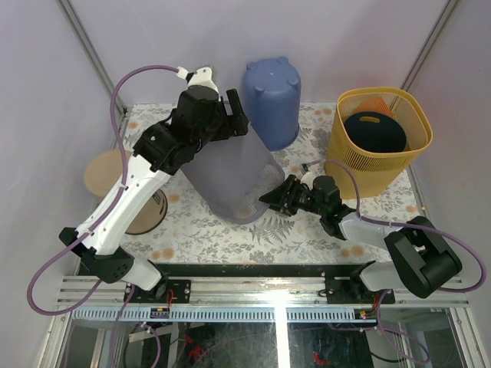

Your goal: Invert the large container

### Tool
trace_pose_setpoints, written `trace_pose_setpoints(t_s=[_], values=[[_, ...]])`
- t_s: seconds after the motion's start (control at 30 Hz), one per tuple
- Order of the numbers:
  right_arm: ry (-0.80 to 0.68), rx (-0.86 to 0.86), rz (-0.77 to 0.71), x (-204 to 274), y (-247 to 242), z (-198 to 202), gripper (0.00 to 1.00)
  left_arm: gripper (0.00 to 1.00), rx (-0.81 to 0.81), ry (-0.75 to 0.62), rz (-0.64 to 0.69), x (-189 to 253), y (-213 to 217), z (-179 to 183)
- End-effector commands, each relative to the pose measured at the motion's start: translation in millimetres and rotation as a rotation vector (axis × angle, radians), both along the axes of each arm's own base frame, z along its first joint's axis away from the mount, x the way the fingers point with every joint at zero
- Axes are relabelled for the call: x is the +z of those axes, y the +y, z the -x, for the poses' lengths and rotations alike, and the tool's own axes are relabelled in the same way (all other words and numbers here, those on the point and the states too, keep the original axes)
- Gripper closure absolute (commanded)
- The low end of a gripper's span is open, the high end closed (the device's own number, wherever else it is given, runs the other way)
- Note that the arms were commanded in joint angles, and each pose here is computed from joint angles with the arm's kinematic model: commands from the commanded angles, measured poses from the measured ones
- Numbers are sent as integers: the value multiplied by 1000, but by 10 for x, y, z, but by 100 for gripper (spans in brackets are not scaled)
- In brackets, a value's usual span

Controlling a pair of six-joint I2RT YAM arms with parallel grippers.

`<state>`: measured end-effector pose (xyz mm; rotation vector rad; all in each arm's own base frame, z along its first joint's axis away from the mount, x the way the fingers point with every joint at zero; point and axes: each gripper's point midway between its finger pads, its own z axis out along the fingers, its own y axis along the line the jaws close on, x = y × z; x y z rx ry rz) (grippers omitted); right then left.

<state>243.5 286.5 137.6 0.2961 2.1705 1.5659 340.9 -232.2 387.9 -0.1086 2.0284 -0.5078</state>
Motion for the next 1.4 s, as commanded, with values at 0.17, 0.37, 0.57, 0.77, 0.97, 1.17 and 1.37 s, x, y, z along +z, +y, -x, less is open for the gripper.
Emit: trace_pose_setpoints(t_s=[0.17, 0.37, 0.57, 0.77, 0.97, 1.17, 1.37], values=[[-169, 72, -42, 289, 71, 87, 42, 21, -114, 92, 28, -249, -373, 252], [-156, 76, -23, 216, 61, 101, 42, 21, -108, 80, 12, -257, -340, 277], [-145, 92, -6, 152, 100, 65, 42, 20, -91, 62, -15, -228, -251, 284], [-125, 106, -19, 94, 85, 142, 42, 21, -120, 92, -4, -339, -282, 360], [-129, 118, 3, 76, 58, 187, 42, 20, -126, 94, 16, -350, -311, 390], [-117, 152, 1, 25, 67, 251, 41, 20, -150, 77, 45, -240, -370, 412], [-108, 178, 9, -45, 56, 319, 41, 20, -154, 108, 52, -372, -413, 455]])
